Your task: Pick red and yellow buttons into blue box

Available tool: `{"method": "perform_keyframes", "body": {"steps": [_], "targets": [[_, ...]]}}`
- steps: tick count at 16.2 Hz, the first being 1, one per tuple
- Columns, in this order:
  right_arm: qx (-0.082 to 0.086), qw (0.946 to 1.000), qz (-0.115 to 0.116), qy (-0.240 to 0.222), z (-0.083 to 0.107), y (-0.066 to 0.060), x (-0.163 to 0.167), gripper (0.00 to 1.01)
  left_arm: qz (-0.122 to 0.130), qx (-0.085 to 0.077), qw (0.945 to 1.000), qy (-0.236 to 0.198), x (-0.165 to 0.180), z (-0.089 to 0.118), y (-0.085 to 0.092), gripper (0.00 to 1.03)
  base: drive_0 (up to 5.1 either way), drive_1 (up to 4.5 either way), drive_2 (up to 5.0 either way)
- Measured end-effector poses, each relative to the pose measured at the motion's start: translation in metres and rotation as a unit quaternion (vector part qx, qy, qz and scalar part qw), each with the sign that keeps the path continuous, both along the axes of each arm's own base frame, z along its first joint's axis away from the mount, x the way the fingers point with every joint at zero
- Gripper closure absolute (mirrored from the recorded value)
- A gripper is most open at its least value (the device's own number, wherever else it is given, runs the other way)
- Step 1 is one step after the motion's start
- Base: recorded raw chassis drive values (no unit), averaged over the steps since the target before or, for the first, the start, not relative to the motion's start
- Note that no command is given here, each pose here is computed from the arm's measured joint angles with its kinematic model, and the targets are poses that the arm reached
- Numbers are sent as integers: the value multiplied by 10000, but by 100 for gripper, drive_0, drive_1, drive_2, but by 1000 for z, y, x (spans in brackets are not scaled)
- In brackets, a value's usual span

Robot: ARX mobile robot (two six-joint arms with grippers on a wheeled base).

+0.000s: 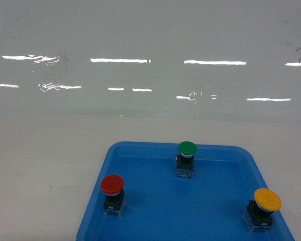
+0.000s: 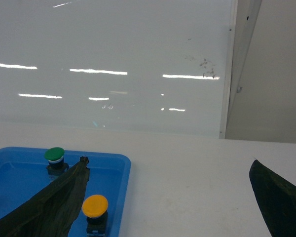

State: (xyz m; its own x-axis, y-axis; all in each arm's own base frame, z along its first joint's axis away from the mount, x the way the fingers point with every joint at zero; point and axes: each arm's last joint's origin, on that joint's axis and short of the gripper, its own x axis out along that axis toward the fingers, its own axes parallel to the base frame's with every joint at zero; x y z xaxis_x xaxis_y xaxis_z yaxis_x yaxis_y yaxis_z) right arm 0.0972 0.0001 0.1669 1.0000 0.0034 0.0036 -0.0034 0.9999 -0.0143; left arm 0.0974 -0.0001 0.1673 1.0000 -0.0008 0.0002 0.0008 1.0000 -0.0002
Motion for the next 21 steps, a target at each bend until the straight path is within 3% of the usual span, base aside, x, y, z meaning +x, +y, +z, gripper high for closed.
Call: {"method": "perform_keyframes", "body": {"steps": [14, 18, 19, 21], "targets": [[-4, 10000, 0, 2, 0, 0, 0, 3, -74, -6, 10000, 4, 0, 0, 0, 5, 0, 0, 0], [-162, 9991, 378, 77, -2, 8, 0, 3, -162, -83, 9998, 40, 0, -1, 0, 5, 0, 0, 0], [-162, 9989, 440, 27, 0, 9, 3, 3, -156, -91, 9997, -157, 2, 3, 1, 5, 0, 0, 0], [-178, 9978, 542, 335, -4, 13, 13, 3, -261, -98, 9996, 27, 12, 2, -1, 5, 0, 0, 0]]}}
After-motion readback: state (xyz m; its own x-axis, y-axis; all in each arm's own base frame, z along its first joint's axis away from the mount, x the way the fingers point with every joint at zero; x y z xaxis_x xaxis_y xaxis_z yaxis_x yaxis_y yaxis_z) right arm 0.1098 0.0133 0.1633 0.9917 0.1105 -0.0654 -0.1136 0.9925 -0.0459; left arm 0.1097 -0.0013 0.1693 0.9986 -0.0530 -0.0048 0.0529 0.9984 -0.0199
